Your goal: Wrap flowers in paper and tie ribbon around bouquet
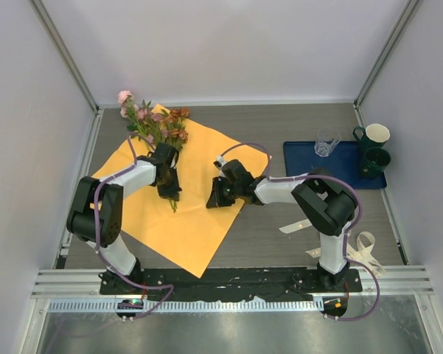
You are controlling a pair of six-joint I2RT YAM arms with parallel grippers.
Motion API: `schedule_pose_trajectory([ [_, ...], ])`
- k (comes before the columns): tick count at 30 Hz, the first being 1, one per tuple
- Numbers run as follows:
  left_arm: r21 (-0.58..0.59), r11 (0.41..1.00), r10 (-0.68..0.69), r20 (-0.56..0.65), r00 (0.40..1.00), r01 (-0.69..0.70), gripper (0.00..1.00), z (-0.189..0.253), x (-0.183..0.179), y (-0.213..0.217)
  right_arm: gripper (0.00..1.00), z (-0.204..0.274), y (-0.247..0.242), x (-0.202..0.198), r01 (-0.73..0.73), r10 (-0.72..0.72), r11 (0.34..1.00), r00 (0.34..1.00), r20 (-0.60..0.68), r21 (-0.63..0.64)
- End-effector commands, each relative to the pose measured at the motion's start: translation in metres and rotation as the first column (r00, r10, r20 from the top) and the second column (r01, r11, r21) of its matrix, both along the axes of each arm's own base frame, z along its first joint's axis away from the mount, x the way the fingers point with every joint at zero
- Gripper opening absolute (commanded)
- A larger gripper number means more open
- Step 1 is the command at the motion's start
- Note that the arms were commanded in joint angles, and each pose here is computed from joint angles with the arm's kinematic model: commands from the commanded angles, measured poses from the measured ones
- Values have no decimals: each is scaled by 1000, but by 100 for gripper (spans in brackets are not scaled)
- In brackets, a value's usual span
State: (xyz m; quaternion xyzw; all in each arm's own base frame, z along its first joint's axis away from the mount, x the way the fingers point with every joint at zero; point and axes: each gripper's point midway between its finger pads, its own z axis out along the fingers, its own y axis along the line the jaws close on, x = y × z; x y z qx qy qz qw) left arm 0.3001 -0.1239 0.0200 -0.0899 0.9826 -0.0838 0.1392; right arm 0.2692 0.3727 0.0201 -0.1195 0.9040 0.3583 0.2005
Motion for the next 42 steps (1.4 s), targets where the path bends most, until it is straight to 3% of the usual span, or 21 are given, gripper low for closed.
schedule_pose_trajectory([
  [1, 40, 999, -7, 18, 1000, 7, 6, 9, -6, 11, 0, -20, -32, 0, 12, -11, 986, 1000, 7, -168],
  [5, 28, 1000, 2, 45, 999, -3, 7, 21, -3, 10, 5, -1, -31, 0, -33, 42, 987, 998, 54, -158],
  [7, -20, 1000, 2, 79, 997, 0, 9, 41, 0, 2, 14, 14, -32, -6, -67, 82, 982, 994, 77, -178],
  [8, -70, 998, 2, 92, 996, 5, 13, 53, -1, -6, 20, 37, -32, -8, -109, 135, 979, 980, 144, -174],
  [9, -108, 994, 1, 133, 991, 13, 15, 73, -3, -10, 34, 48, -34, -13, -128, 161, 974, 971, 175, -186],
  [10, -132, 991, 3, 159, 987, 18, 19, 86, -4, -13, 42, 50, -35, -32, -167, 217, 956, 956, 197, -243],
  [12, -193, 981, 21, 227, 974, 24, 29, 116, -13, -17, 57, 68, -33, -58, -269, 358, 913, 889, 287, -307],
  [16, -318, 948, 82, 256, 963, 4, 43, 138, -45, -22, 63, 58, -28, -131, -406, 589, 774, 743, 318, -486],
  [17, -352, 936, 100, 278, 955, 5, 47, 145, -49, -24, 63, 59, -18, -157, -439, 647, 737, 678, 348, -515],
  [19, -441, 898, 151, 298, 942, -5, 51, 156, -68, -28, 67, 62, -9, -176, -444, 684, 712, 614, 394, -543],
  [21, -492, 871, 198, 312, 929, -20, 62, 161, -75, -29, 68, 64, -5, -176, -410, 669, 725, 610, 425, -553],
  [24, -515, 856, 224, 311, 923, -34, 65, 159, -92, -24, 69, 64, -7, -166, -336, 623, 748, 653, 431, -573],
  [26, -551, 835, 215, 299, 930, -15, 63, 161, -103, -29, 69, 70, -7, -161, -234, 474, 834, 768, 431, -500],
  [28, -588, 809, 217, 252, 943, -29, 60, 151, -111, -34, 69, 67, -11, -160, -145, 283, 912, 900, 332, -384],
  [31, -605, 794, 220, 206, 954, -52, 37, 127, -113, -39, 68, 64, -12, -169, -74, 126, 968, 971, 206, -241],
  [32, -613, 788, 218, 201, 955, -51, 24, 123, -111, -42, 68, 68, -11, -174, -24, 50, 984, 988, 147, -177],
  [34, -575, 816, 177, 162, 971, -53, 18, 101, -117, -48, 67, 54, -17, -183, 19, -13, 994, 999, 52, -112],
  [36, -497, 866, 145, 150, 978, -53, 13, 78, -121, -51, 65, 63, -9, -184, 110, -108, 993, 993, -52, 39],
  [38, -460, 886, 138, 149, 979, -55, 8, 66, -120, -52, 59, 43, -21, -189, 180, -164, 980, 973, -160, 88],
  [42, -318, 940, 176, 137, 975, -125, 0, 28, -119, -34, 57, 31, -17, -189, 242, -196, 955, 950, -243, 174],
])
